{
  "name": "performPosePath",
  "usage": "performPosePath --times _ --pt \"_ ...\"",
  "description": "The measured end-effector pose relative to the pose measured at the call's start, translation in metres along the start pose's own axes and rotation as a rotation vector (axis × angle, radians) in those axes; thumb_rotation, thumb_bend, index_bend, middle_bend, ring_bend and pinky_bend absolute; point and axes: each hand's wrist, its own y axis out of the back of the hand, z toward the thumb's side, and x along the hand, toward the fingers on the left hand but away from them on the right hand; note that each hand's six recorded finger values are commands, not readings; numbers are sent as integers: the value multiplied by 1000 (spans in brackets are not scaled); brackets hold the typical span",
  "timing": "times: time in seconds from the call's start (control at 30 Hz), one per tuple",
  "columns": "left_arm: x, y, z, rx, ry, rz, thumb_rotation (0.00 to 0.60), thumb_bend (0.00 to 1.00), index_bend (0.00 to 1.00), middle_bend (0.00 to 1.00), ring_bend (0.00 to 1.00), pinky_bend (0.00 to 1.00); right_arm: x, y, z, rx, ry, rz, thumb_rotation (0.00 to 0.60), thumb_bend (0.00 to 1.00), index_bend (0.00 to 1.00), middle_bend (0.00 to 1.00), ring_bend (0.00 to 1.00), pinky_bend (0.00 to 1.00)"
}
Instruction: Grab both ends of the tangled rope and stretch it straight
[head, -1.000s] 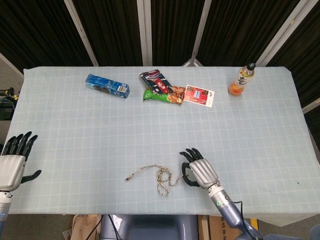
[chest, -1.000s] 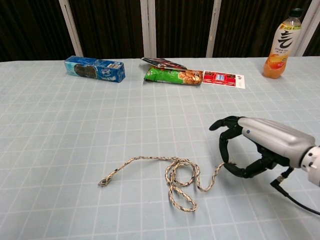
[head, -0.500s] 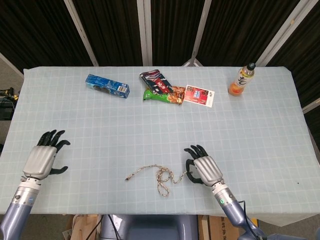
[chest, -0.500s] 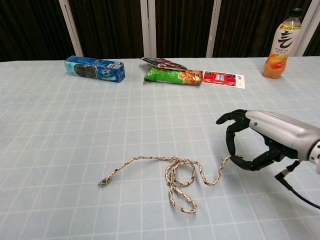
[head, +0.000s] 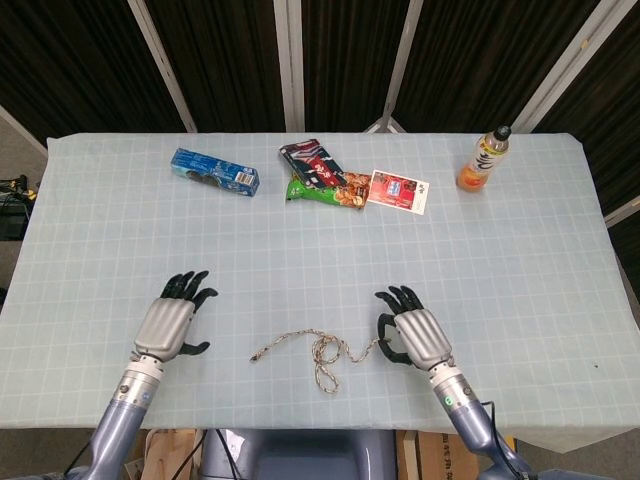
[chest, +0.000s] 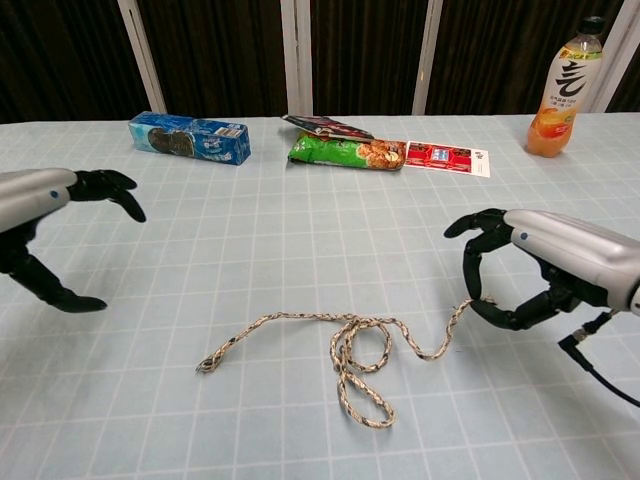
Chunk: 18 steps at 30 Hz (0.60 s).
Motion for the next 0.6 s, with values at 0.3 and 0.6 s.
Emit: performPosePath --times 0.3,0.6 --pt "6 -24 31 -60 0 -21 600 143 232 13 0 0 2 6 -8 -6 -29 -16 600 481 641 176 50 0" --pt "10 -47 45 -119 12 -46 600 159 233 17 0 0 2 5 -6 -1 -33 -17 600 481 641 176 50 0"
